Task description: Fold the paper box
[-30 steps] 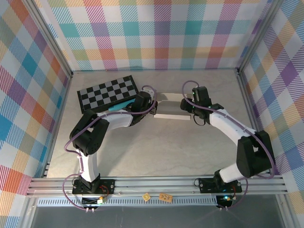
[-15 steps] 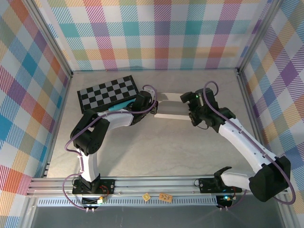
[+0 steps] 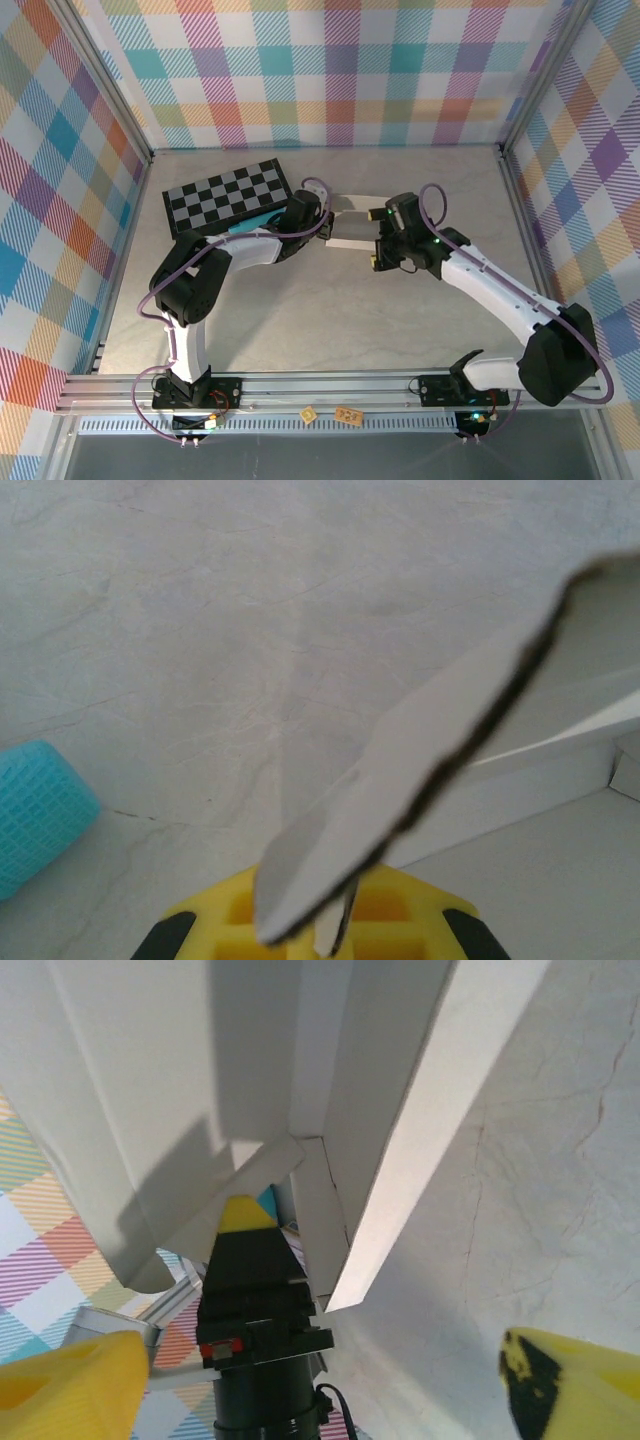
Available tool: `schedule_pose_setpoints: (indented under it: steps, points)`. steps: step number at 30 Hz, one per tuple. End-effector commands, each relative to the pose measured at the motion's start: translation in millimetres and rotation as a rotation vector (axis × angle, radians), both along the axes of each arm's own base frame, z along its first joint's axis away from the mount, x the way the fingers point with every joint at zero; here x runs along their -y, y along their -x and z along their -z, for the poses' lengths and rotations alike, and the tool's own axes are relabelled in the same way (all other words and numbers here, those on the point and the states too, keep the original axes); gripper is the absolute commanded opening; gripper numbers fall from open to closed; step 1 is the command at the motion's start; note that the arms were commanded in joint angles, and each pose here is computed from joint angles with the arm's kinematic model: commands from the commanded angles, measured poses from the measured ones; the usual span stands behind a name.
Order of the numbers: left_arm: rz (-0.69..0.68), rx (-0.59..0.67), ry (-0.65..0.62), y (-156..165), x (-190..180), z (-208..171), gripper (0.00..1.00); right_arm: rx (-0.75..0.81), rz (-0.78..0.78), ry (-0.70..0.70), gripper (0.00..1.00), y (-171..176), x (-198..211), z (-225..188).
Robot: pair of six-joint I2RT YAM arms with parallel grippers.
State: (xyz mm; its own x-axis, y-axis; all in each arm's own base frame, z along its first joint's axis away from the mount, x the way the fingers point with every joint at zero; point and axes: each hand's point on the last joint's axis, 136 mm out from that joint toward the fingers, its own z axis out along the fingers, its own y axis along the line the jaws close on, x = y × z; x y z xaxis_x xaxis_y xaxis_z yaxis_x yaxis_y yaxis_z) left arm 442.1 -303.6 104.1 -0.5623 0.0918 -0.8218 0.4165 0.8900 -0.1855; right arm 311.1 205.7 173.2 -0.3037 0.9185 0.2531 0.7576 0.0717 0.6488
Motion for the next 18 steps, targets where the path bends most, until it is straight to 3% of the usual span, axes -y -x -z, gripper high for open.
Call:
schedule_pose_setpoints:
  steps: [1,6,14,18]
  points:
    - [0.053,-0.168,-0.12,29.2,-3.9,57.6,0.0,-0.036,0.022,0.012,0.85,-0.9,-1.6,23.5]
    - [0.063,-0.167,-0.126,29.2,-3.0,55.5,0.0,-0.047,-0.005,0.047,0.84,-2.1,-5.1,39.9]
    - [0.077,-0.163,-0.145,30.8,-4.2,56.9,0.0,0.079,0.036,0.086,0.66,-40.0,-7.5,44.1]
    - [0.1,-0.158,-0.178,34.3,-6.3,59.4,0.0,0.115,0.033,0.103,0.65,-53.4,-11.5,39.0]
